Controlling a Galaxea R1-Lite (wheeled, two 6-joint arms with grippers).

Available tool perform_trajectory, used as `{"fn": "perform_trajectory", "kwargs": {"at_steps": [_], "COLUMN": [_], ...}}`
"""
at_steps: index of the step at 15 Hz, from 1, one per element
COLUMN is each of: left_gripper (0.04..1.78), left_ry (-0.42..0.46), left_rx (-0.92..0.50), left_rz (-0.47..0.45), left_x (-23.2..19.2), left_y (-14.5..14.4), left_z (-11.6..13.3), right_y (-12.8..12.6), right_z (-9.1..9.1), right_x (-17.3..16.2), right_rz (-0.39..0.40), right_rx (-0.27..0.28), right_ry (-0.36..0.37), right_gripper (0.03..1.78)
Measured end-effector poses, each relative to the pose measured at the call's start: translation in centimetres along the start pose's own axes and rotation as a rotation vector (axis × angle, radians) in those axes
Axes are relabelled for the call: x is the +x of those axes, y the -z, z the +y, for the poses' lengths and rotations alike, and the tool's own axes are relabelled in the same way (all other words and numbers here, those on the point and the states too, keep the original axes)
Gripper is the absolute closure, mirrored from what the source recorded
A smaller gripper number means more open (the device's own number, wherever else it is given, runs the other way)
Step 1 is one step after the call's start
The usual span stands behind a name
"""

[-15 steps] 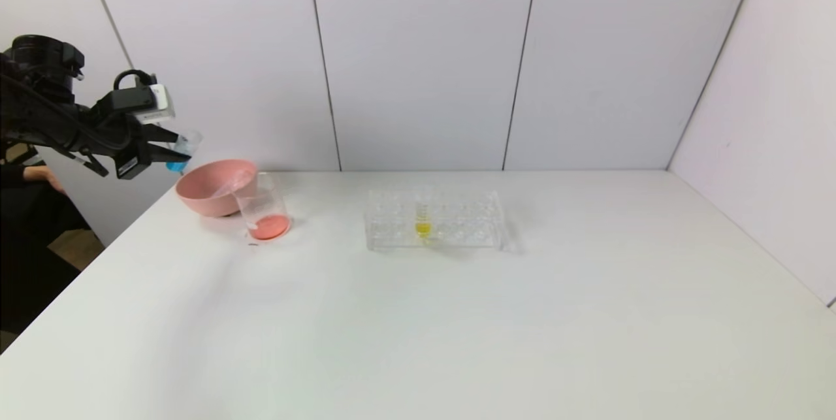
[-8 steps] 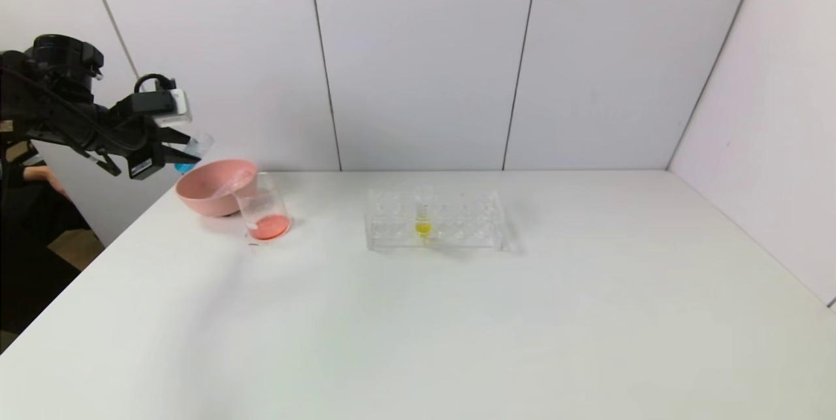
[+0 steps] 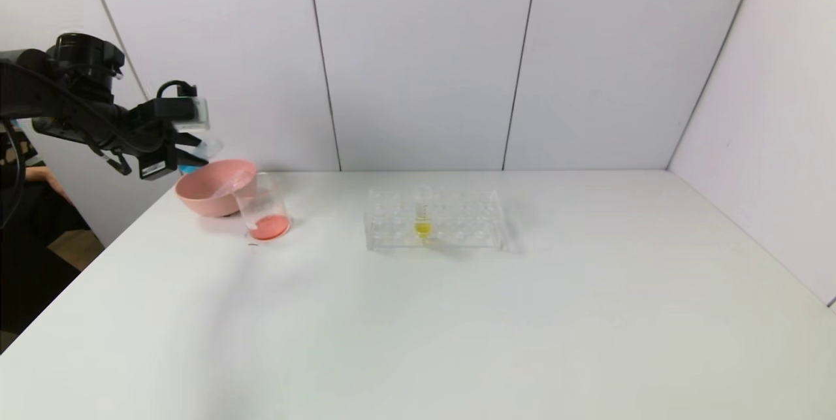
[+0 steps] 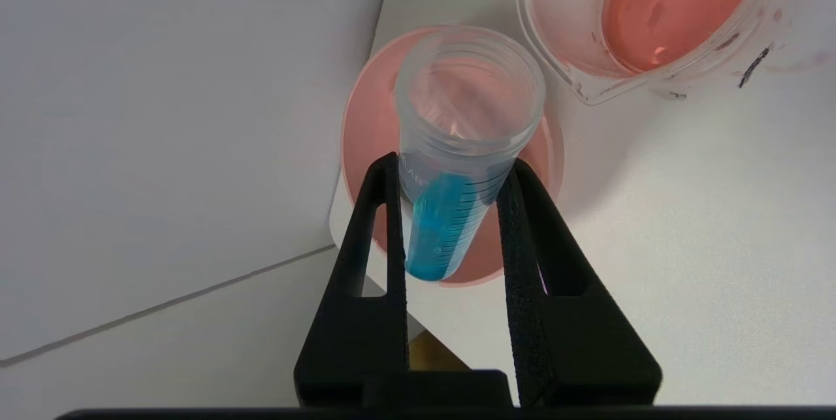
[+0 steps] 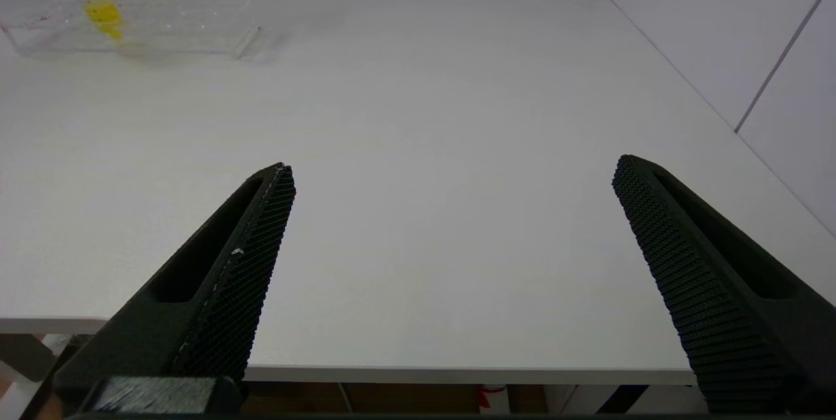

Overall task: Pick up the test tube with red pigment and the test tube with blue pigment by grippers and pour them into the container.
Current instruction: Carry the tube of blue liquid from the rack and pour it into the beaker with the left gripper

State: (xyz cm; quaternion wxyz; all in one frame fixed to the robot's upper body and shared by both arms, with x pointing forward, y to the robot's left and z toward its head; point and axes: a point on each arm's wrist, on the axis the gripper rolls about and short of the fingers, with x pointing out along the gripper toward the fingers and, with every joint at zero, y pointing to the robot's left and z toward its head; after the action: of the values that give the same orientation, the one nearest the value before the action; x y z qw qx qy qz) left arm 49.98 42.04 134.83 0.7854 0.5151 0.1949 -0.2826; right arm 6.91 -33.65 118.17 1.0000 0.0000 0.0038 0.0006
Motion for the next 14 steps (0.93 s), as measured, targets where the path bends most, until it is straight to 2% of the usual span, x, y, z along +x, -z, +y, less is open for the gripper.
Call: {"fn": "perform_trajectory", "kwargs": {"at_steps": [5,14], "left_gripper": [1.38,1.38], "left_ry": [-0.005,0.0], "left_rx": [0.026,0.069], "left_rz": [0.079,0.102], "left_x": [0.6,1.1], "left_y": [-0.9,-2.2], "left_z": [-0.2,-0.5], "right_y": [0.0,0.0], "right_z": [0.0,0.0], "right_x": [0.0,0.0], "right_rz": [0.0,0.0], "right_rx": [0.0,0.0], "right_ry": [0.0,0.0], "right_gripper": [0.04,0.04]}}
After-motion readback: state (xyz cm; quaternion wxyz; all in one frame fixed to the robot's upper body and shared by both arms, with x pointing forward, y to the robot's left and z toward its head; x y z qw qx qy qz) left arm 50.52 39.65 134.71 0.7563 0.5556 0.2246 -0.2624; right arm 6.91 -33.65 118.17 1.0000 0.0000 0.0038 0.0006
